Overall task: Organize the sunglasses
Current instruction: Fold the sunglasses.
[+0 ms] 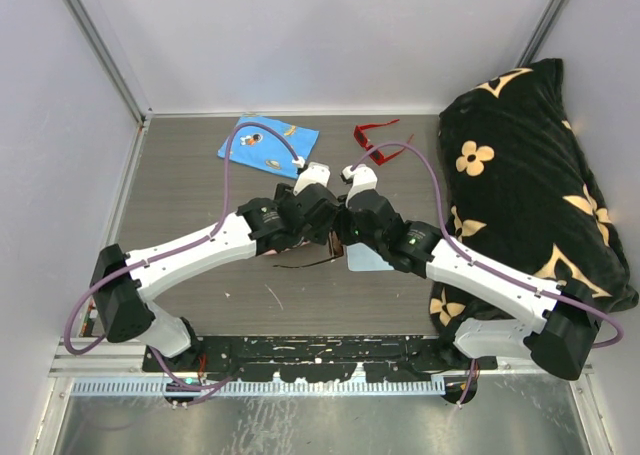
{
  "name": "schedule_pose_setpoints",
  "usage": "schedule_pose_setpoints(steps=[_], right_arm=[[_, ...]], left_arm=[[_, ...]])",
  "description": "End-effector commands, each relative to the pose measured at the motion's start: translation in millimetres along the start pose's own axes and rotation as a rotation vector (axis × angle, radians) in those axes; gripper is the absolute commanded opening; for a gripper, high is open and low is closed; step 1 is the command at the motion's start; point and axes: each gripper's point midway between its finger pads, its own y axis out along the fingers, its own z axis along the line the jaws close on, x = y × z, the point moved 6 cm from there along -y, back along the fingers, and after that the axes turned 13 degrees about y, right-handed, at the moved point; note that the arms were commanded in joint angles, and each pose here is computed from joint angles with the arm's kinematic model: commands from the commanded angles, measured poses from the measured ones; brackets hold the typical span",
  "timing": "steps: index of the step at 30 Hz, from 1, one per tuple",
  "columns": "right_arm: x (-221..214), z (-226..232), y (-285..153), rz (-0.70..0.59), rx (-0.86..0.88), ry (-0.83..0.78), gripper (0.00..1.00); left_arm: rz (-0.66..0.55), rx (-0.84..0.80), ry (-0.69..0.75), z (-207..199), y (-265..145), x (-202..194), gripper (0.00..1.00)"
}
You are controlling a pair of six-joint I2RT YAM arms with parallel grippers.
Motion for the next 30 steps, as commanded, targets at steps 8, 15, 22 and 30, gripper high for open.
schedule_pose_setpoints(steps=[8, 15, 22, 30], right_arm=[[27.1, 25.2, -6.9, -0.094, 0.067, 0.056, 0.01], [25.6, 19.9, -6.3, -0.11, 0.034, 0.074, 0.0], [36.5, -4.1, -8.0, -0.207, -0.136, 0.083, 0.0], [81.1, -6.1, -1.0, -0.283, -0.179, 0.147, 0.0]], left_arm=[[-0.077, -0.043, -0.046, -11.2, -4.6, 22.5, 0.78], [-0.1, -0.023, -0.055, -3.4, -12.7, 26.3, 0.8], [-0.217, -0.004, -0.089, 27.1, -52.5, 40.9, 0.82], [-0.323, -0.078, -0.12, 53.5, -93.4, 30.8, 0.83]])
